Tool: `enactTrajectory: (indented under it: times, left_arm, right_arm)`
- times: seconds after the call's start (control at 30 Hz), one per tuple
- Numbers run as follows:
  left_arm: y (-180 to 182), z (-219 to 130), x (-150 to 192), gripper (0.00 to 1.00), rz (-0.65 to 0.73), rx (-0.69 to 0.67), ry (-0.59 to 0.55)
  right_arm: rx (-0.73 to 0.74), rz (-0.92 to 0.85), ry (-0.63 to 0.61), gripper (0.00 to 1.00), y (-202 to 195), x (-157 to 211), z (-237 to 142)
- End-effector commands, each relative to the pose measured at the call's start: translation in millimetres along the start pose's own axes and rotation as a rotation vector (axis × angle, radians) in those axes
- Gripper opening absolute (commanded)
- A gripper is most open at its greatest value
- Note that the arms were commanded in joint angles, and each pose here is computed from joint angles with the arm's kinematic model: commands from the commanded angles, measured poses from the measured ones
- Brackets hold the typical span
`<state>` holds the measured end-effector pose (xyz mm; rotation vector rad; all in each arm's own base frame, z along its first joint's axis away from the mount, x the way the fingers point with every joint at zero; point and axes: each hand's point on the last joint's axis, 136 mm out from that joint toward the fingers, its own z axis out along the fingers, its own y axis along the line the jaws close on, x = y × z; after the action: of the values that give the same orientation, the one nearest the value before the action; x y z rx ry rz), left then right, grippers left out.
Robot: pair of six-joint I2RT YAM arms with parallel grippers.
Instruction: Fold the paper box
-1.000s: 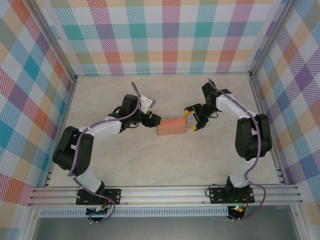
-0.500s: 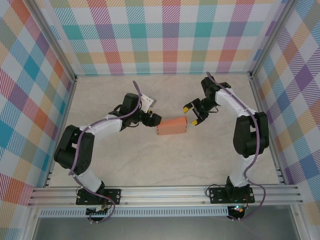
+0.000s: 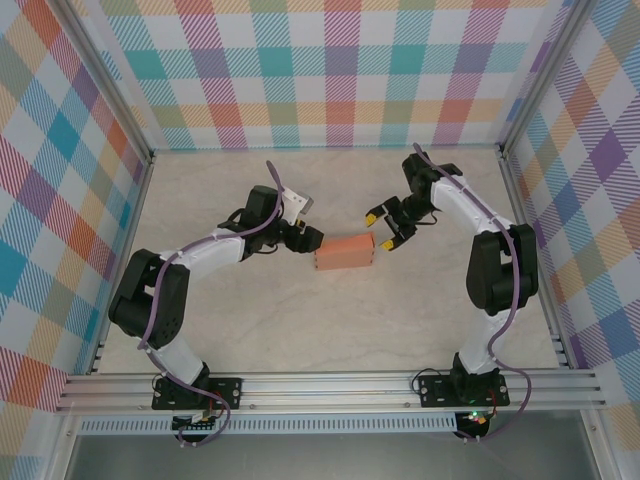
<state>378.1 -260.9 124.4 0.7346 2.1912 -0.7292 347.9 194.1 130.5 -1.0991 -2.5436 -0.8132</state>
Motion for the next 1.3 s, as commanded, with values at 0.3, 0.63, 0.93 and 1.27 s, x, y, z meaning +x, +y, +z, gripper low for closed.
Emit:
enactTrajectory:
  times: [0.3, 0.63, 0.93, 1.27]
  left_arm:
    - [9.8, 13.0, 40.7, 0.76, -0.019, -0.035, 0.135]
    - [9.5, 13.5, 42.5, 0.76, -0.023, -0.032, 0.134]
    - [9.7, 14.0, 43.0, 0.76, -0.027, -0.031, 0.135]
    - [10.4, 15.3, 45.4, 0.76, -0.027, -0.032, 0.145]
  right_arm:
    - [-0.043, 0.036, 0.071, 0.53, 12.6, 11.4, 6.1]
    - [-0.042, 0.077, 0.096, 0.48, 9.4, 13.9, 15.2]
    - [0.024, 0.051, 0.049, 0.54, -9.2, 6.3, 17.8]
    - [0.030, 0.006, -0.007, 0.72, -11.3, 14.9, -7.4]
